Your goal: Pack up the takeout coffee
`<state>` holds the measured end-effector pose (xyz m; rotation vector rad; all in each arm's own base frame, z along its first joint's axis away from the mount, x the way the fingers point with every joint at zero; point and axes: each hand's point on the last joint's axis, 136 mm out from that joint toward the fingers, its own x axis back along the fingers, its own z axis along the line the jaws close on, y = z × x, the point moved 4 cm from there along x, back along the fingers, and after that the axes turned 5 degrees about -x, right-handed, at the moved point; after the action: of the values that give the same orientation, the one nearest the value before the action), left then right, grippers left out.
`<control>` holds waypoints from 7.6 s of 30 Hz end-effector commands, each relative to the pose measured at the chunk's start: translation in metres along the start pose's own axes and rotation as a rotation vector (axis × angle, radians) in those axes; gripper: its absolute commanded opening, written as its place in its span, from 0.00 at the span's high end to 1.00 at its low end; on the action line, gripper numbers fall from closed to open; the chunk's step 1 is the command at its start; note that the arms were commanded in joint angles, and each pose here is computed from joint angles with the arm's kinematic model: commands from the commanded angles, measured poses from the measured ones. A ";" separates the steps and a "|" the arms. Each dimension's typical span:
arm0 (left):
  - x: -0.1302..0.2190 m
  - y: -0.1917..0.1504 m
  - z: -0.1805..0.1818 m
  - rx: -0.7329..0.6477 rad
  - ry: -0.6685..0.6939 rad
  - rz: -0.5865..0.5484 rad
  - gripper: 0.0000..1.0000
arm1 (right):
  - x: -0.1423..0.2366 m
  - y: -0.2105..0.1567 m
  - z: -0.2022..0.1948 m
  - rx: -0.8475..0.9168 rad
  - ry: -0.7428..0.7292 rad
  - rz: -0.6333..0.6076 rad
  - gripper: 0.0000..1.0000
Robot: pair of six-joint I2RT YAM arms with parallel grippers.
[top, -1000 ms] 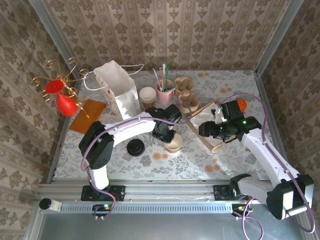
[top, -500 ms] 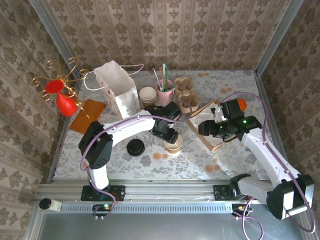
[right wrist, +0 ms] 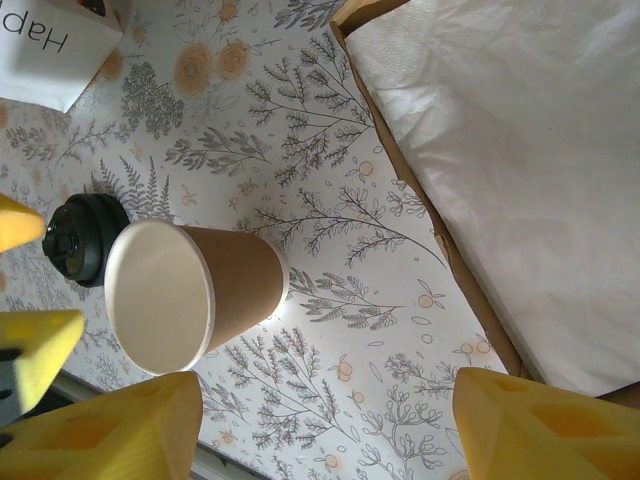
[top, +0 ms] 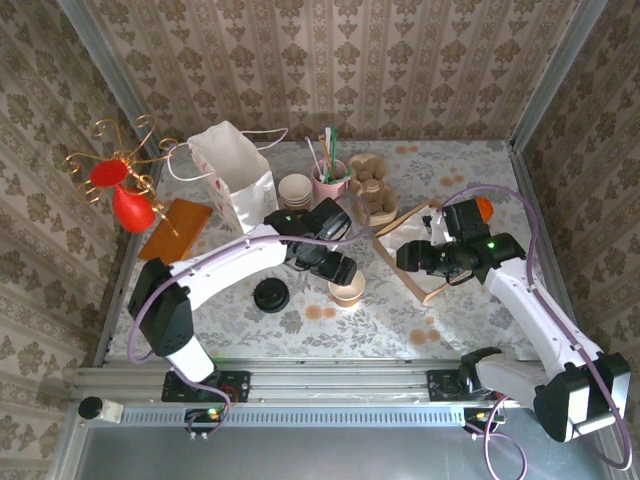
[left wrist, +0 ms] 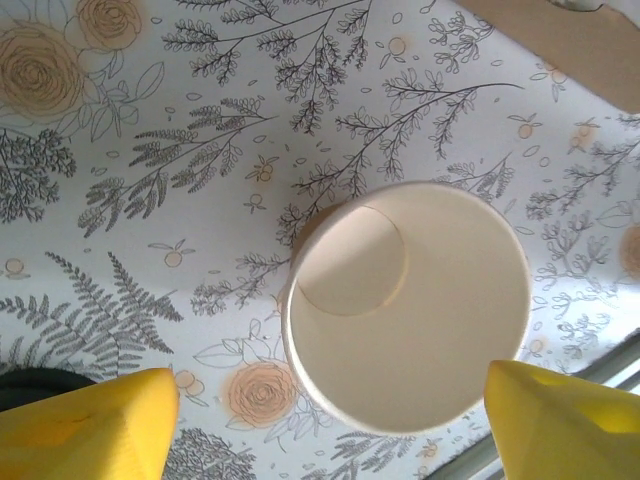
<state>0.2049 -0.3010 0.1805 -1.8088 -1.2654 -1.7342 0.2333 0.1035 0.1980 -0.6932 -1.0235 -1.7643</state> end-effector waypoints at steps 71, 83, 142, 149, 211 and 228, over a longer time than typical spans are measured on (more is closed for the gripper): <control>-0.004 -0.126 0.124 0.432 0.207 0.105 0.02 | -0.023 -0.003 0.021 0.110 -0.017 0.101 0.03; -0.034 -0.119 0.129 0.423 0.192 0.134 0.05 | -0.025 -0.004 0.019 0.116 -0.029 0.100 0.05; -0.012 -0.111 0.121 0.375 0.071 0.064 0.35 | -0.004 -0.013 0.018 0.075 -0.039 0.075 0.06; -0.025 -0.113 0.127 0.334 0.126 0.129 0.30 | 0.004 -0.019 0.014 0.073 -0.047 0.041 0.06; 0.035 -0.102 0.120 0.516 -0.123 -0.127 0.36 | 0.009 0.007 0.084 0.232 0.228 -0.038 0.04; 0.074 -0.095 0.102 0.520 -0.223 -0.281 0.36 | -0.058 -0.014 0.191 0.483 0.244 0.271 0.01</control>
<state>0.1860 -0.1431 0.1747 -1.5898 -1.8371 -1.2026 0.2542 0.2926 0.2514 -0.2366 -1.0472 -1.3658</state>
